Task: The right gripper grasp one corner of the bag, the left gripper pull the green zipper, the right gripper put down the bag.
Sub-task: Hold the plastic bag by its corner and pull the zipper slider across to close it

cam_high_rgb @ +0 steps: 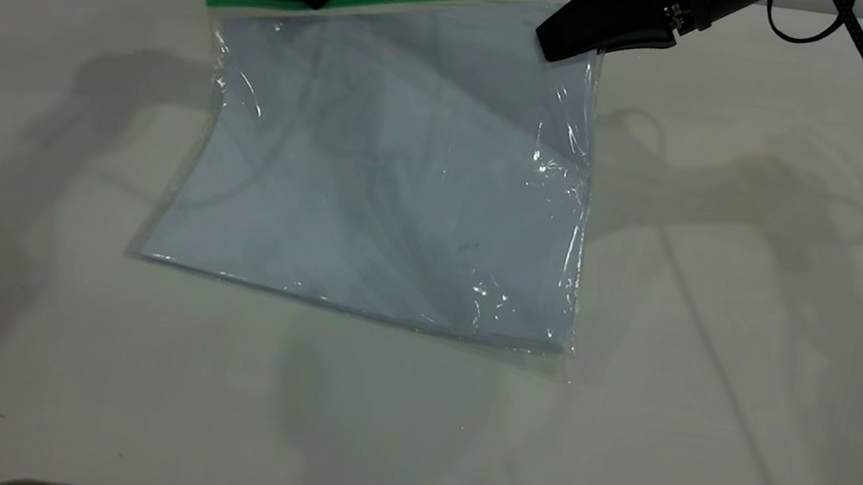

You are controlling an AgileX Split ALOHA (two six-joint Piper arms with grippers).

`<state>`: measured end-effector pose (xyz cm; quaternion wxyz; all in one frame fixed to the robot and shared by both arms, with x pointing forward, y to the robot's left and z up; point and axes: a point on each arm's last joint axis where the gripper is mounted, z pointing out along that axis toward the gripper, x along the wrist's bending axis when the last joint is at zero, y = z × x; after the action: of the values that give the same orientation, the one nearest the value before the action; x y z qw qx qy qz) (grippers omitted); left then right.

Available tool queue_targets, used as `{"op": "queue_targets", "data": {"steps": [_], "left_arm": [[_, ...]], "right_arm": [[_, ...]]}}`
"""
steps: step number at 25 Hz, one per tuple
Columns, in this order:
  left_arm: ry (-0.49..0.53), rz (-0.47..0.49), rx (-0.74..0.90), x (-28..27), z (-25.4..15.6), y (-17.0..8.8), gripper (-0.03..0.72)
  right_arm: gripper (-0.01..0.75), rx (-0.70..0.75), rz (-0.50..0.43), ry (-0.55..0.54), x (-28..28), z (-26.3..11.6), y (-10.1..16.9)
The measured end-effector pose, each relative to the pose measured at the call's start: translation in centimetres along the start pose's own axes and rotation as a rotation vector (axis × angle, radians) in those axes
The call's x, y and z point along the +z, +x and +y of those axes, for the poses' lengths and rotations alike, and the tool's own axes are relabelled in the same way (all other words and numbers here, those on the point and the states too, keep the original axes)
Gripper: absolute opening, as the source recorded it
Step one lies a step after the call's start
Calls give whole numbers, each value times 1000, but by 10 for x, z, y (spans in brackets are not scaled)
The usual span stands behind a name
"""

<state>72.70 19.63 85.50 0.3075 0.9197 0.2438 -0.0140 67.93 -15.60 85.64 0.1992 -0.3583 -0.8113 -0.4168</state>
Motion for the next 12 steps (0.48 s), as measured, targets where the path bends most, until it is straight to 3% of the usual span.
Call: {"op": "queue_targets", "data": {"steps": [12], "left_arm": [[9, 52, -61, -18, -25, 23, 77]], "right_arm": [[34, 0, 2, 0, 0, 0, 0]]}}
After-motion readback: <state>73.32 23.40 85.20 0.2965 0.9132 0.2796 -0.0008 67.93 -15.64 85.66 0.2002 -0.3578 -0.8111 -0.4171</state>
